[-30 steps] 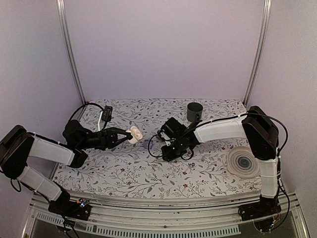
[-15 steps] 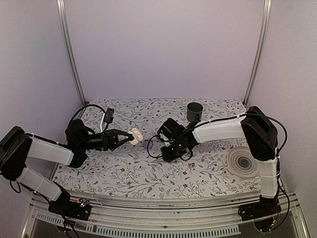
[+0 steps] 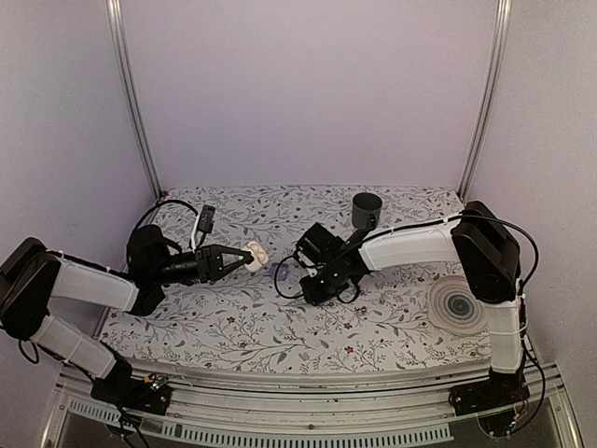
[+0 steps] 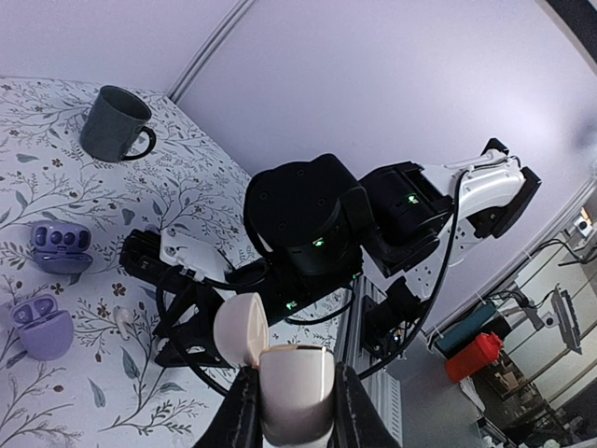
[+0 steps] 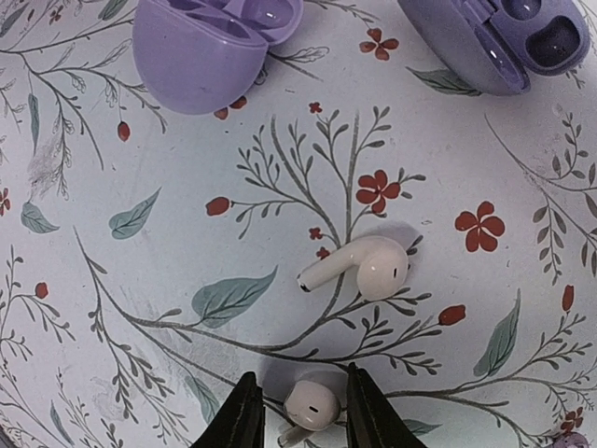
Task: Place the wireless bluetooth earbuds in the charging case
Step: Pick up the right earbud from the center of the board.
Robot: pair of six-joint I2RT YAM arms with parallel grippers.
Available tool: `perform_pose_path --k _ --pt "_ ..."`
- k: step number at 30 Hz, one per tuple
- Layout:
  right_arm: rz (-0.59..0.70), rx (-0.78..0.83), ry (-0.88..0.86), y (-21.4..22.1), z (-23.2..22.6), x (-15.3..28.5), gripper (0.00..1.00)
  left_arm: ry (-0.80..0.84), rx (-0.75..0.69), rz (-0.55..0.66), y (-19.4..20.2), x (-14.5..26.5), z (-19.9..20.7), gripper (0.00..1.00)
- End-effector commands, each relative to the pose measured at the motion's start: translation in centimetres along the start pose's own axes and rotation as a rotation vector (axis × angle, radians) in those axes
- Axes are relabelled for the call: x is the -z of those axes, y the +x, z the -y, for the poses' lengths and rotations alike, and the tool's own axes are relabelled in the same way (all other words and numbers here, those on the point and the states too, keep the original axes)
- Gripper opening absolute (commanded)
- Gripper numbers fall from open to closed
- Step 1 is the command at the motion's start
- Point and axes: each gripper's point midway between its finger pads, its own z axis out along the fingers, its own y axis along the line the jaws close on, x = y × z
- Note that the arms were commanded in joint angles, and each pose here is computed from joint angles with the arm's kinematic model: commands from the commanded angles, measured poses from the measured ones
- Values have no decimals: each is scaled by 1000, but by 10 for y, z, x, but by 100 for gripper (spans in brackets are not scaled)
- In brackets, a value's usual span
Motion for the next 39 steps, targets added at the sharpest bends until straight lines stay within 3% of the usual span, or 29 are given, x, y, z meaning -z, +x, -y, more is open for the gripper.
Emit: perform_pose_path --k 1,8,26,39 --pt "-50 17 48 15 2 -7 35 -44 -21 21 -6 0 -6 0" --pt "-64 29 80 19 4 -10 36 -65 -15 27 -6 0 -10 0" --pt "-47 3 108 11 6 -9 21 -151 28 34 5 5 -29 0" --pt "1 -82 109 2 9 5 20 -173 67 32 15 5 -36 0"
